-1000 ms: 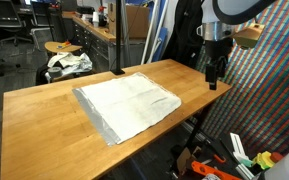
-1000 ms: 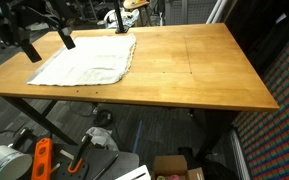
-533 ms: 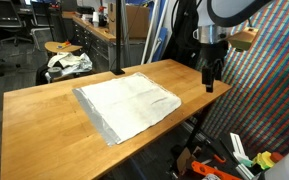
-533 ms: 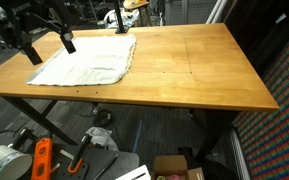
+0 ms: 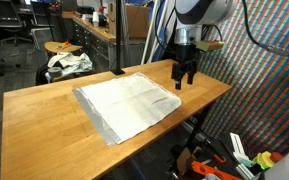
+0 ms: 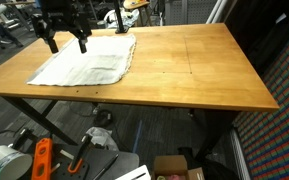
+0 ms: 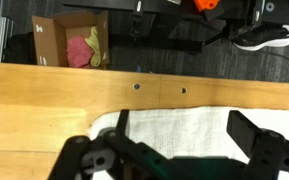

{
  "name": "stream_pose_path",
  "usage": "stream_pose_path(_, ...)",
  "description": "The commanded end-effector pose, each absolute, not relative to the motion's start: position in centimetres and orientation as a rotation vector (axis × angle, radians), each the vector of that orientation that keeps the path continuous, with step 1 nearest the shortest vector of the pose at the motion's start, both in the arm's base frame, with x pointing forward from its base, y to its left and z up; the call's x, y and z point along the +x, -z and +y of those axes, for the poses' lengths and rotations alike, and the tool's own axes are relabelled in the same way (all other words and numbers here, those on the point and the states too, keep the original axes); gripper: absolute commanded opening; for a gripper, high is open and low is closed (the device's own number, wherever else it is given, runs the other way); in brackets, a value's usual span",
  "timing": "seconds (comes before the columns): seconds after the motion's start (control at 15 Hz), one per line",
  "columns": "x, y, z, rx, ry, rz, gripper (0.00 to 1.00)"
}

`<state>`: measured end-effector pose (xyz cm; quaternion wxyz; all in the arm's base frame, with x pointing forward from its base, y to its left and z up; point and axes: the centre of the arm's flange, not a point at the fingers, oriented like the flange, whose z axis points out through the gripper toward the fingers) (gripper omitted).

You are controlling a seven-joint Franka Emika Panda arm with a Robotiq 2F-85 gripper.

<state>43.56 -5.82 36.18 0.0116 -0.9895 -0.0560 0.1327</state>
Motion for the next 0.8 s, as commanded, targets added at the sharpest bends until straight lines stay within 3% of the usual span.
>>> stream_pose_path(0.0,49.3,-33.5,-7.6,-3.054,-0.367,-0.111,1.0)
stream_pose_path(0.4,52.6,-27.7,-10.9,-3.162,-0.225,-0.006,1.0)
stream_pose_path(0.73,52.5,-24.2,-14.6,-3.174,-0.238,0.011,1.0)
